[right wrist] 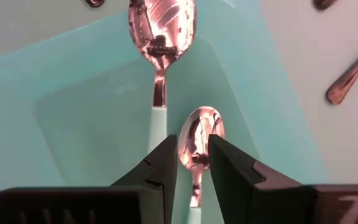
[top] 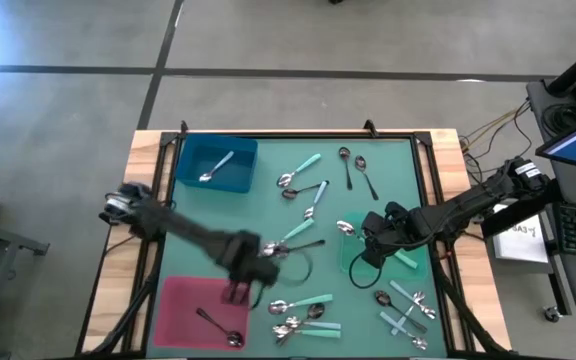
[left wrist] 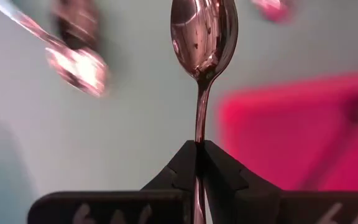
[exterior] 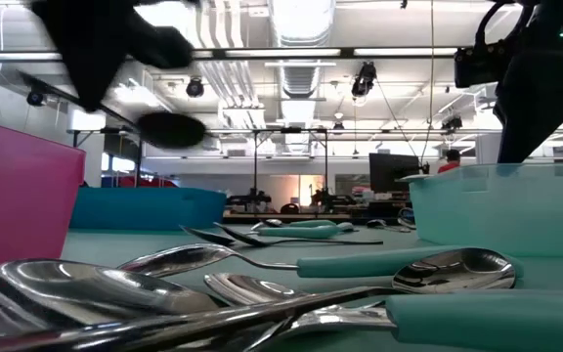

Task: Sort silverware by color (type)
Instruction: Put the black spoon into the pink bin, then put the green spoon into the green bin

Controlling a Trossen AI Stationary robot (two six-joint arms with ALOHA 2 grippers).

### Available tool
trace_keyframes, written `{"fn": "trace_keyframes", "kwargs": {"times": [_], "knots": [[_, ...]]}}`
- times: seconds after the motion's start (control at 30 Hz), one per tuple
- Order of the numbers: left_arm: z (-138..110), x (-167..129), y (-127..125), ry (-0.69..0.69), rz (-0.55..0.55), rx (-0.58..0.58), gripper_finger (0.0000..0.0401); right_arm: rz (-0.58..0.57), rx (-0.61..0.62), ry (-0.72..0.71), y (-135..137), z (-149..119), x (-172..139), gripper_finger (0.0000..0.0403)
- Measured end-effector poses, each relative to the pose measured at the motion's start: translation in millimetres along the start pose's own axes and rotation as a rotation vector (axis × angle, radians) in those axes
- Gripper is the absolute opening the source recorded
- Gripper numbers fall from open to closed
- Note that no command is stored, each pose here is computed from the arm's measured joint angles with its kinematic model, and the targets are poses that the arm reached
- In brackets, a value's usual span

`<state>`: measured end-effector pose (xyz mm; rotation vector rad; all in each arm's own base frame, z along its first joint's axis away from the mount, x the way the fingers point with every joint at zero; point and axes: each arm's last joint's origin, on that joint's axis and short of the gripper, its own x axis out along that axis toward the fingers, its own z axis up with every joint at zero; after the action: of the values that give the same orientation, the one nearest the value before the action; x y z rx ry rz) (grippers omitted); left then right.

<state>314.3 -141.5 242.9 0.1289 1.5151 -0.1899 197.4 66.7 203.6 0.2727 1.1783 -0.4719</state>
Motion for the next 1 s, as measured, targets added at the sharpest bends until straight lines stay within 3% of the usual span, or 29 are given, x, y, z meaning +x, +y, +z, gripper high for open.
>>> {"fn": "trace_keyframes", "kwargs": {"times": [0.17,0.4,0.5,0.67,0.8,1.0], "knots": [[-24.7,-15.2,-55.8,-0.022,-0.051,-0.104,0.0,-0.011,-0.026,-0.01,-0.4,0.0,0.4,0.0073],[-58.1,-24.6,-85.6,0.047,0.025,-0.279,0.0005,0.001,-0.017,-0.023,0.9,1.2,0.4,0.0079],[-63.0,-22.2,-89.5,0.062,0.074,-0.311,0.0018,0.011,-0.011,-0.032,1.9,2.1,0.4,0.0082],[-60.9,-14.8,-92.8,0.096,0.068,-0.343,0.004,0.013,-0.01,-0.033,2.0,2.3,0.3,0.0084],[-59.0,-14.0,-90.3,0.07,0.102,-0.275,0.0055,0.014,-0.009,-0.035,2.2,2.4,0.3,0.0079],[-38.9,-15.3,-51.8,-0.039,0.301,-0.168,0.0071,0.018,0.023,-0.041,2.6,3.0,0.3,0.0075]]}}
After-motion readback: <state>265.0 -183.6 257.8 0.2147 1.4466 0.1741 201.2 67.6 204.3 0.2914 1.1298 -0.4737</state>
